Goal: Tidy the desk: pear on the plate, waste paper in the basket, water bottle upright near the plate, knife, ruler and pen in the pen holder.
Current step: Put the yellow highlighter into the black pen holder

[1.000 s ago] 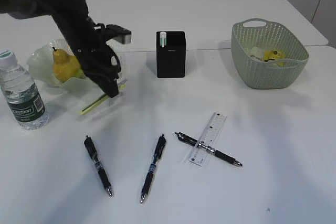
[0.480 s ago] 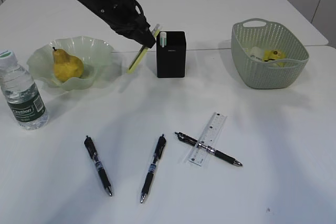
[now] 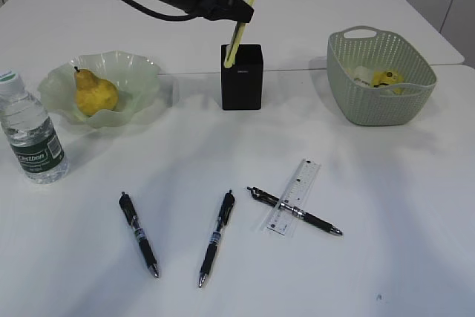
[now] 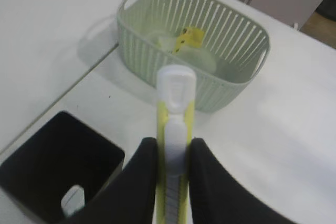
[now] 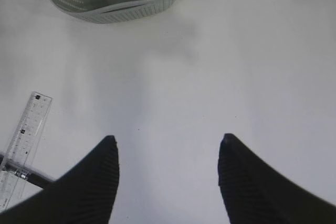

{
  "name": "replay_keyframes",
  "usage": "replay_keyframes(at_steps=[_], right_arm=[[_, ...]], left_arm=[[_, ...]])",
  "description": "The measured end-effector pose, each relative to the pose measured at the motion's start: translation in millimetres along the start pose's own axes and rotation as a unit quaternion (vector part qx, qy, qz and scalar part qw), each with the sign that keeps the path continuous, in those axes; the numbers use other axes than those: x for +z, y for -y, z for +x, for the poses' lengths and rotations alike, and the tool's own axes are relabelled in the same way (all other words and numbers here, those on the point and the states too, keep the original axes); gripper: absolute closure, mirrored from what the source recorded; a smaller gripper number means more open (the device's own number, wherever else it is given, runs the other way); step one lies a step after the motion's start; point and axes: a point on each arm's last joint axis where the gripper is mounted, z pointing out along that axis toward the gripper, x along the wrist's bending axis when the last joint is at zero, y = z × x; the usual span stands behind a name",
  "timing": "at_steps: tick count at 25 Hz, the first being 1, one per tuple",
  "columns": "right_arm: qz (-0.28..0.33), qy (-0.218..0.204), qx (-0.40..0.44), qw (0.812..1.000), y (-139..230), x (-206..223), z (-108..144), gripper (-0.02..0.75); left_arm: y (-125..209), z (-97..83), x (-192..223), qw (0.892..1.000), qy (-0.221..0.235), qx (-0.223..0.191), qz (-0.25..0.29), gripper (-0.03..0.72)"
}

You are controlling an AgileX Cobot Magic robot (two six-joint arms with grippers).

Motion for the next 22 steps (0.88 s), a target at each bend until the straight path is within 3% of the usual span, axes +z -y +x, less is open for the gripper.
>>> replay_keyframes(at_steps=[9,17,22], right_arm=[[-0.001,0.000,0.000,1.000,0,0,0,0.265],[-0.003,0.000,0.000,1.000,-1,0,0,0.265],[-0.009,-0.001,0.000,1.000,-2,0,0,0.265]], left_arm=[[-16,-9.3,-2,0.991,0.043,0.081,-0.094,0.578],[-27,-0.9,-4,0.984,-0.011,0.095,-0.148,0.578],[-31,-0.5,-1,0.974,-0.003,0.108,-0.201,0.578]])
